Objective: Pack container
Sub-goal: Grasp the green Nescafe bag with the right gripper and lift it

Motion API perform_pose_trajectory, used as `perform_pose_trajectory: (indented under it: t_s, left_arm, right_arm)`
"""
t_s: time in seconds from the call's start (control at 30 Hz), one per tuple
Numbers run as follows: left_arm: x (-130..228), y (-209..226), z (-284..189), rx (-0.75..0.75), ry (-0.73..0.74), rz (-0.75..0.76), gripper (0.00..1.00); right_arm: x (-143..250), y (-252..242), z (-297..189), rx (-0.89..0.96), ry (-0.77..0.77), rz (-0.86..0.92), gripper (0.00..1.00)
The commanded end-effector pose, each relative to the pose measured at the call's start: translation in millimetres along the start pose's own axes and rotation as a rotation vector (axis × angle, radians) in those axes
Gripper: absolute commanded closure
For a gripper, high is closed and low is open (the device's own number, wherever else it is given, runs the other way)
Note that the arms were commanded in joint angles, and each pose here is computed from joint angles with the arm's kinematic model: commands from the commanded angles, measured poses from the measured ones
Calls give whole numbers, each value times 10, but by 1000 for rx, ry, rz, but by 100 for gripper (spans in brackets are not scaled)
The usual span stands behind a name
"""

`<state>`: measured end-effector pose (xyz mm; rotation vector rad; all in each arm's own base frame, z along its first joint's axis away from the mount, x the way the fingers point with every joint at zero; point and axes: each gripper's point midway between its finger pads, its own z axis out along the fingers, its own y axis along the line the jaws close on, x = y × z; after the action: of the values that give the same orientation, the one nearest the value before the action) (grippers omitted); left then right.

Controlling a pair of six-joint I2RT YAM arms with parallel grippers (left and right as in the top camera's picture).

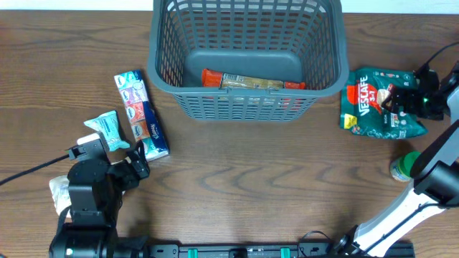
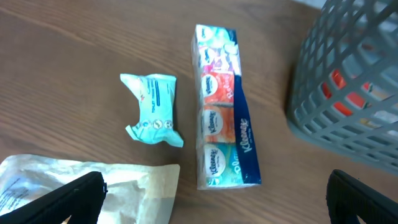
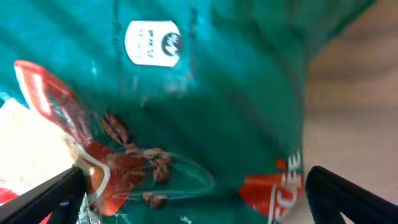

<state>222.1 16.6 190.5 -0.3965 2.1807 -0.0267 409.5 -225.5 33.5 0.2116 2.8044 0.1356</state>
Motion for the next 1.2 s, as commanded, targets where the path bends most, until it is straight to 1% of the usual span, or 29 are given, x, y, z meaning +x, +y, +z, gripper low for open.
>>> perform_pose_trajectory:
  t_s: [0.0, 0.07, 0.13, 0.27, 0.37, 0.5, 0.63, 0.67, 0.73, 0.8, 0.83, 0.9, 0.93, 0.97, 1.17]
  left_arm:
    - [-23, -2, 43, -18, 23, 8, 1]
    - [12, 0, 94, -26, 50, 13, 1]
    - [49, 3, 147, -36, 77, 18, 1]
    - [108, 11, 227, -51, 119, 25, 1]
    - [108, 6, 258, -53, 125, 27, 1]
    - [64, -11, 266, -47, 107, 24, 1]
    - [65, -10, 266, -48, 107, 24, 1]
    - [65, -10, 266, -48, 107, 24, 1]
    - [65, -11, 266, -47, 107, 24, 1]
    - [65, -11, 266, -47, 107, 24, 1]
    - [66, -10, 266, -48, 108, 24, 1]
    - [65, -10, 266, -48, 107, 24, 1]
    - [65, -10, 266, -48, 107, 24, 2]
    - [65, -10, 266, -48, 107, 24, 1]
    - [58, -13, 267, -47, 104, 23, 1]
  right_arm:
    - [186, 241, 569, -55, 103, -8, 1]
    - [203, 302, 702, -61, 117, 4, 1]
    - [208, 351, 797, -66, 123, -1, 3]
    - [201, 410, 891, -65, 127, 0, 4]
    - [157, 427, 904, -59, 113, 6, 1]
    - [116, 455, 910, -70, 96, 8, 1]
    - [73, 647, 902, -180, 60, -50, 1]
    - [66, 686, 898, -203, 53, -56, 3]
    - [60, 730, 901, -227, 44, -66, 14]
    - [59, 734, 905, -227, 45, -66, 36]
    - [60, 734, 905, -227, 45, -66, 41]
    - [60, 737, 906, -227, 45, -67, 56]
    - [60, 738, 905, -228, 45, -66, 79]
    - [61, 739, 906, -227, 46, -66, 99]
    - [58, 737, 903, -225, 50, -24, 99]
